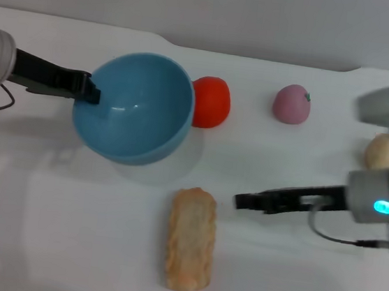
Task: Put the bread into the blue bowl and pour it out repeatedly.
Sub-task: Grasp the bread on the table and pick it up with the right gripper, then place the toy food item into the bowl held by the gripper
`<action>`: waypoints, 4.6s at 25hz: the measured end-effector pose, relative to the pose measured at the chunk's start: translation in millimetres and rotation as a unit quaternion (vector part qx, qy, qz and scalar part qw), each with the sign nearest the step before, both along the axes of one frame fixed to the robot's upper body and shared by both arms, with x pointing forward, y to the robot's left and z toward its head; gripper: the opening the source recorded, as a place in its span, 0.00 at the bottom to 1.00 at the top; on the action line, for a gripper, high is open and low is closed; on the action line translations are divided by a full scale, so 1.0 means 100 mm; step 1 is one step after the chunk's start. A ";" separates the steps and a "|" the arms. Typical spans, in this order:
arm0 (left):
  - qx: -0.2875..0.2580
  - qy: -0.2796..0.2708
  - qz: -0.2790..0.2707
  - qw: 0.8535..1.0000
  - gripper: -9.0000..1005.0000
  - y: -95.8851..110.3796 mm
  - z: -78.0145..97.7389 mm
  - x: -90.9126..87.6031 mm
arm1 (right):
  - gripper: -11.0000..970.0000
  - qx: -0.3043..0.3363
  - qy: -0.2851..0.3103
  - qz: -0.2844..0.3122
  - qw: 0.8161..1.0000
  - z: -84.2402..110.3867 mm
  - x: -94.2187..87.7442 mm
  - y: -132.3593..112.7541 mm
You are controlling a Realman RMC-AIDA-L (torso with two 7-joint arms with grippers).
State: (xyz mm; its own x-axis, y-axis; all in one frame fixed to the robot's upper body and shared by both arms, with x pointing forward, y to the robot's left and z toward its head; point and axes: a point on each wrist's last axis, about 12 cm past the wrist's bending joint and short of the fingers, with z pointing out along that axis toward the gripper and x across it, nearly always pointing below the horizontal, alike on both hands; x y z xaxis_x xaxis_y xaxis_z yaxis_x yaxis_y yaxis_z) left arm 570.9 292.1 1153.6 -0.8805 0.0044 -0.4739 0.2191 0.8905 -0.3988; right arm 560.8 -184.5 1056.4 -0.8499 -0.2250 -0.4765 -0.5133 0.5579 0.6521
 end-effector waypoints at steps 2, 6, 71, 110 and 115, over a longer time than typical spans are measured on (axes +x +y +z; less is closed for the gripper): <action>0.002 0.003 -0.008 1.000 0.03 -0.04 -0.01 0.00 | 0.07 0.022 -0.001 -0.027 0.999 0.00 -0.04 -0.23; 0.005 0.008 -0.020 1.000 0.03 -0.10 -0.03 0.01 | 0.04 0.049 0.007 -0.058 0.997 0.01 -0.11 -0.48; 0.013 -0.009 -0.048 0.999 0.03 -0.28 0.06 0.14 | 0.39 -0.048 -0.008 0.013 0.999 -0.25 -0.01 0.46; 0.039 0.052 -0.219 0.974 0.03 -1.61 -0.39 0.08 | 0.11 0.187 -0.269 -0.019 0.945 0.51 -0.29 -0.89; 0.031 0.050 -0.219 0.974 0.03 -1.64 -0.39 0.08 | 0.12 0.136 -0.247 0.009 0.959 0.38 -0.26 -0.79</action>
